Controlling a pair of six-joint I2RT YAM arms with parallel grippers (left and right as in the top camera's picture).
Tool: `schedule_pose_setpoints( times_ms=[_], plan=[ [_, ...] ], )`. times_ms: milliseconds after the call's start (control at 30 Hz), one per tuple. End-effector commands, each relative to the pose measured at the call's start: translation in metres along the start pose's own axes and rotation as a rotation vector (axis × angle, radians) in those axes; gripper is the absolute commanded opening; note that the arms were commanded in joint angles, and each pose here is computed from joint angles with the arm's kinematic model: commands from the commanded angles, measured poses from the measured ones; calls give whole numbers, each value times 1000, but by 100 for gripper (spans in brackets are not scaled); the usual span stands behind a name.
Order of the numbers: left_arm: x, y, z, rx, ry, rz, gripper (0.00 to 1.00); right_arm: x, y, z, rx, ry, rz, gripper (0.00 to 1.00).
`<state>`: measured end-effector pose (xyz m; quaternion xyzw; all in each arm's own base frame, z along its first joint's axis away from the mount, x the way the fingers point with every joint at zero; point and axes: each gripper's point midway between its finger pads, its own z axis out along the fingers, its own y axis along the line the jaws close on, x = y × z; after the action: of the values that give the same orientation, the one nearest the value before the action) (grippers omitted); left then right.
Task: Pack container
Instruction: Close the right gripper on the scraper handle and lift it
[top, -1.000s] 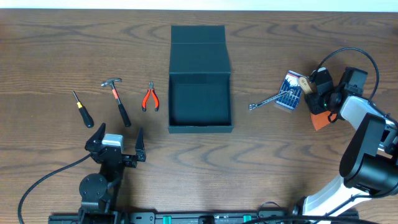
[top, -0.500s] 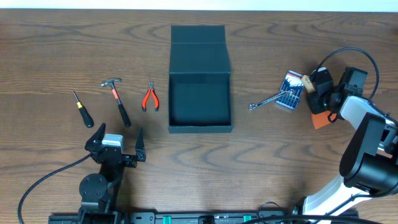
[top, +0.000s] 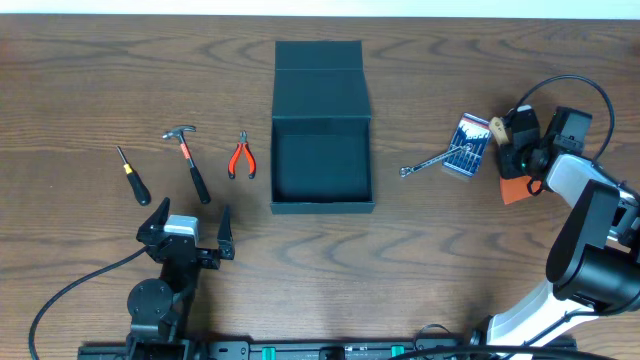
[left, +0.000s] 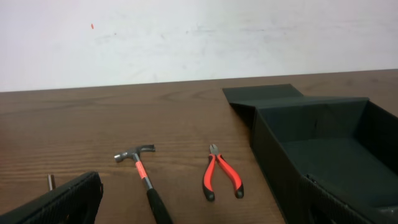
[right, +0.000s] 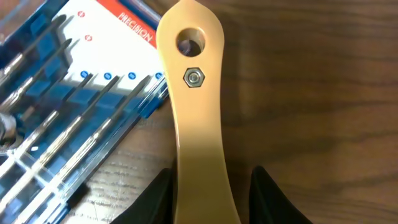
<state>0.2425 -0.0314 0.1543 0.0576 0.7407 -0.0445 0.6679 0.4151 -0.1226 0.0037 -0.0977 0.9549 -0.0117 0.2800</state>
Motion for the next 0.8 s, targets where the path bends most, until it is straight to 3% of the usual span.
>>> schedule_pose_setpoints(
  times_ms=[0, 333, 767],
  plan=[
    [16, -4, 1, 23, 42, 7, 99, -4, -3, 1, 1, -14, 76, 14],
    [16, -4, 1, 23, 42, 7, 98, -27, -10, -20, 32, -88, 140, 14],
    [16, -4, 1, 23, 42, 7, 98, -100, -4, -117, 14, -365, 241, 14]
  ],
)
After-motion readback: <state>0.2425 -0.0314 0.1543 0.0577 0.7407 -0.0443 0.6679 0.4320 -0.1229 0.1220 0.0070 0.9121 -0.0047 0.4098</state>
